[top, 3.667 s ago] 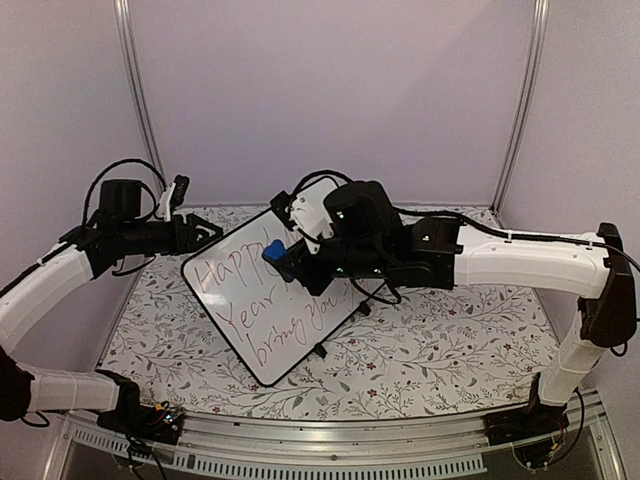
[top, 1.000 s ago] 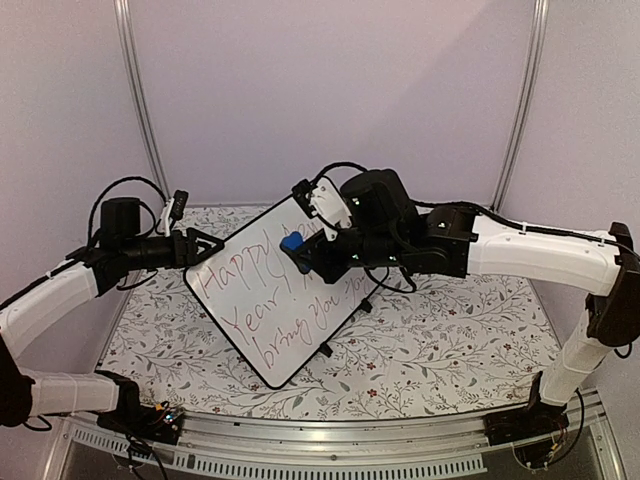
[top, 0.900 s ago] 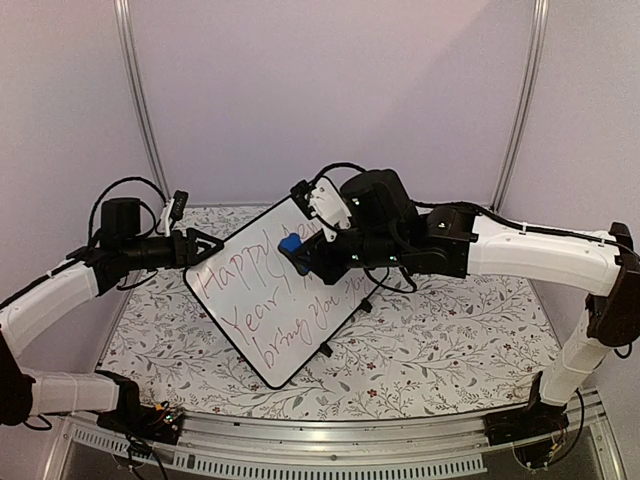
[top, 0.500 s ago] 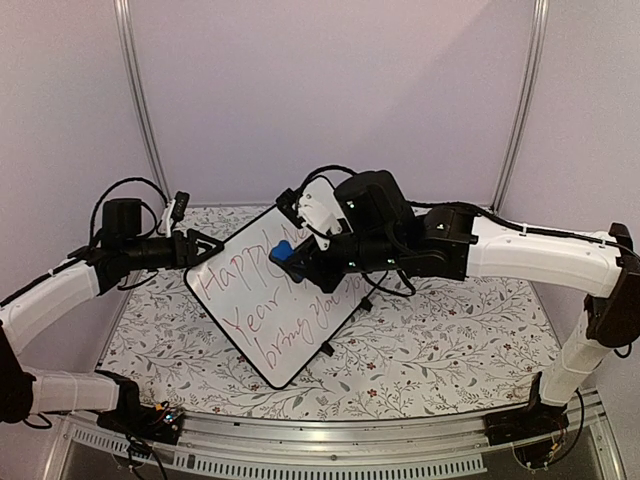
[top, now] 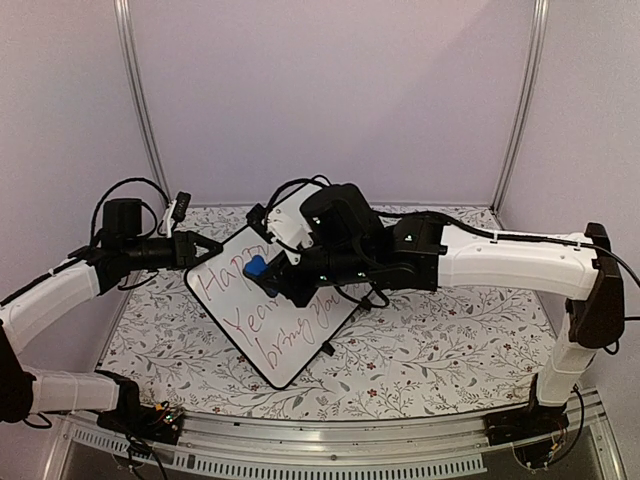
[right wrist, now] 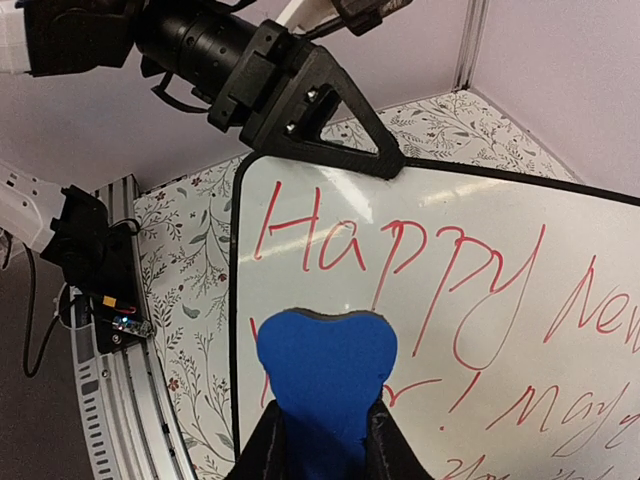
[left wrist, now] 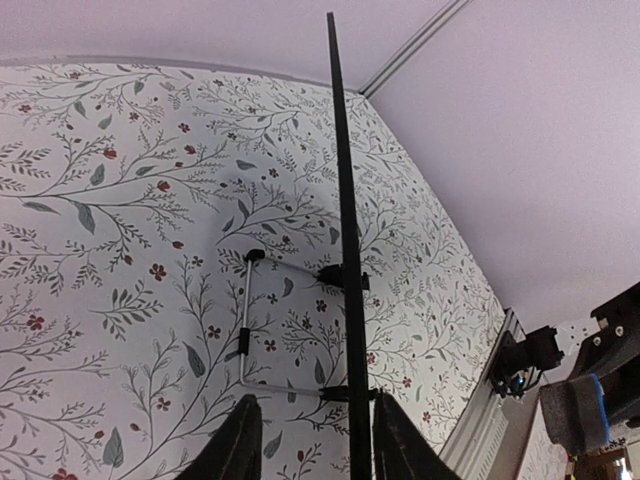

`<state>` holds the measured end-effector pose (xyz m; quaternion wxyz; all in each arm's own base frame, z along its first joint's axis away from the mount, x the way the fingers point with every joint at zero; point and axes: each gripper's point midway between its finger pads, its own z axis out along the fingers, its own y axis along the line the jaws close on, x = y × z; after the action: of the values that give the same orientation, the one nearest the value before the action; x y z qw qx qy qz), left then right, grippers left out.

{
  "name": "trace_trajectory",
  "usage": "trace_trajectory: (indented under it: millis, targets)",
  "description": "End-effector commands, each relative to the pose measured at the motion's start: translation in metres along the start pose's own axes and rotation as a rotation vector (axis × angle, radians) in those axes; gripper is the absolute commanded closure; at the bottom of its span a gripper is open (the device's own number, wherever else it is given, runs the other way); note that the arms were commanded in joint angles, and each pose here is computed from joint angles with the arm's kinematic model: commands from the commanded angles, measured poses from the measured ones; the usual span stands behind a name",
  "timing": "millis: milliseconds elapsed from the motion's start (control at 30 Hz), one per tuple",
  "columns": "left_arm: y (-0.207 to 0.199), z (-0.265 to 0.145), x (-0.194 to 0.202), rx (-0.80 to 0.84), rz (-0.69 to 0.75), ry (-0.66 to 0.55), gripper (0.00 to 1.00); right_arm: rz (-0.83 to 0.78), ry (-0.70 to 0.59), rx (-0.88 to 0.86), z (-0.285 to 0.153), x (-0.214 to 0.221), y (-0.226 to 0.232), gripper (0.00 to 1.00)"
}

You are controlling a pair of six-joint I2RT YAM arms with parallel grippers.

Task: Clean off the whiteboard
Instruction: Hold the whiteboard at the center of the board, then erase the whiteboard at the center of the board.

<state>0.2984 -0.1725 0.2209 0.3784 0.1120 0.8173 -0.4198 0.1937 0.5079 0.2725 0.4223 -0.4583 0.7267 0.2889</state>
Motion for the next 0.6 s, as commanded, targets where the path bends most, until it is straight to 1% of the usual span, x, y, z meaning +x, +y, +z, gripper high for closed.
trace_trajectory:
  millis: [0,167,567]
  targets:
    - [-0.005,0.002,0.006,0.022,0.002,0.019,0.65,0.033,-0.019,0.01,0.005,-0.01,0.007,0.83]
    - [-0.005,0.002,0.006,0.022,0.002,0.018,0.72,0.034,-0.003,0.022,0.009,-0.011,0.012,0.84]
    - [-0.011,0.001,0.005,0.038,0.007,0.011,0.87,0.091,0.061,0.075,0.044,-0.005,0.012,0.85]
